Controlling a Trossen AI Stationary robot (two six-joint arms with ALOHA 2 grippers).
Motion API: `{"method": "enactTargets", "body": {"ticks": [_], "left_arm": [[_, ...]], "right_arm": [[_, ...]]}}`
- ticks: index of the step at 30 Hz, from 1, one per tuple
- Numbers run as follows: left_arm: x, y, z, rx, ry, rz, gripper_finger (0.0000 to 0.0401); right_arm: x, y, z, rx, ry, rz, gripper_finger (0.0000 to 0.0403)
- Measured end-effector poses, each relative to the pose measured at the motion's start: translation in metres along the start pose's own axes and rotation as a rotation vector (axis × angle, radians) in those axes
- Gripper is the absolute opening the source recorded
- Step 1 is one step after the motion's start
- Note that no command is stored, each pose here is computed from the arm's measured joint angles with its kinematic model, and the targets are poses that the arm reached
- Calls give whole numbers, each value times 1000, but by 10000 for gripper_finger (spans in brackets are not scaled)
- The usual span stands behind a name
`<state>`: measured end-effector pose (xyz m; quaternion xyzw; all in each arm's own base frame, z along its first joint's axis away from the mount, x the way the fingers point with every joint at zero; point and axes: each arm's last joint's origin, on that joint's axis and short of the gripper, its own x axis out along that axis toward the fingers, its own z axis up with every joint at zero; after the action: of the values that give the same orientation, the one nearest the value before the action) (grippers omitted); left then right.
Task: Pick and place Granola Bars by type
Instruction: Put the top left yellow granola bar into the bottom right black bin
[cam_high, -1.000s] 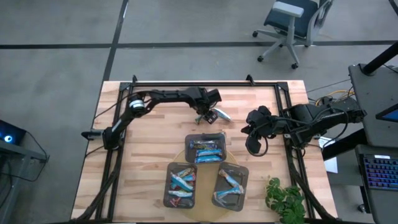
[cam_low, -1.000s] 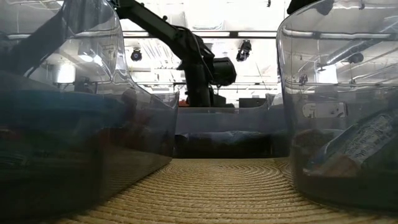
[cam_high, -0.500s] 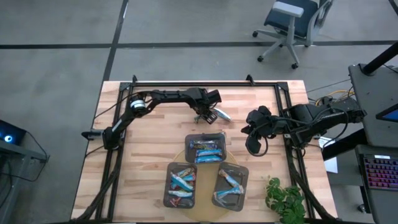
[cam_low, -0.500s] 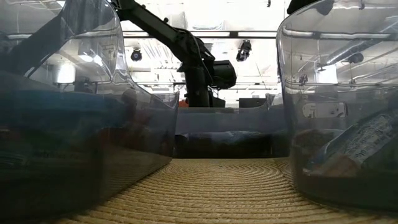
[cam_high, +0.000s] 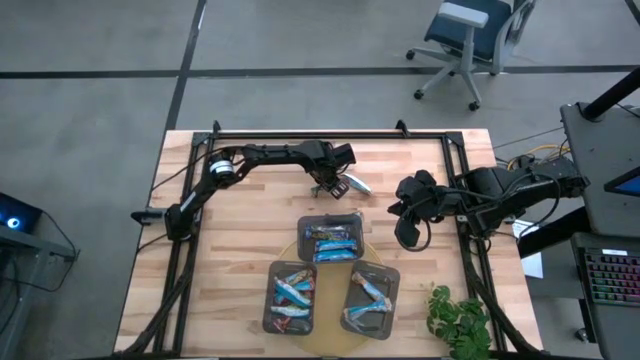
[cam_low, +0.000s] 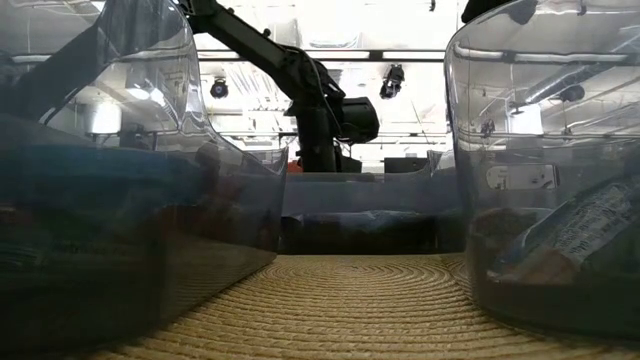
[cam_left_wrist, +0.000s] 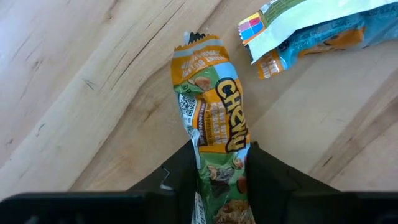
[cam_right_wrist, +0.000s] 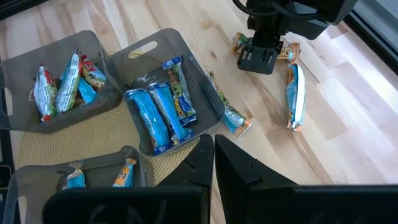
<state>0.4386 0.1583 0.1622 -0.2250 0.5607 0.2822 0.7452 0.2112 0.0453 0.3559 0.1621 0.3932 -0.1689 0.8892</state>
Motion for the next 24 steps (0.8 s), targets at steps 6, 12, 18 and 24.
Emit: {"method": "enactTargets", "body": {"ticks": [6,12,18,24], "left_arm": [[0,0,0,10,4,-4,95],[-6,-1,-2,25,31,-24,85],[-14,-1,1,55,39,-20,85],[-30,0,5,96,56,-7,85]], "right_arm": [[0,0,0,0,0,0,9],[0,0,0,0,0,0,9],[0,0,0,0,0,0,9],[0,0,0,-3,0,0,9]]}}
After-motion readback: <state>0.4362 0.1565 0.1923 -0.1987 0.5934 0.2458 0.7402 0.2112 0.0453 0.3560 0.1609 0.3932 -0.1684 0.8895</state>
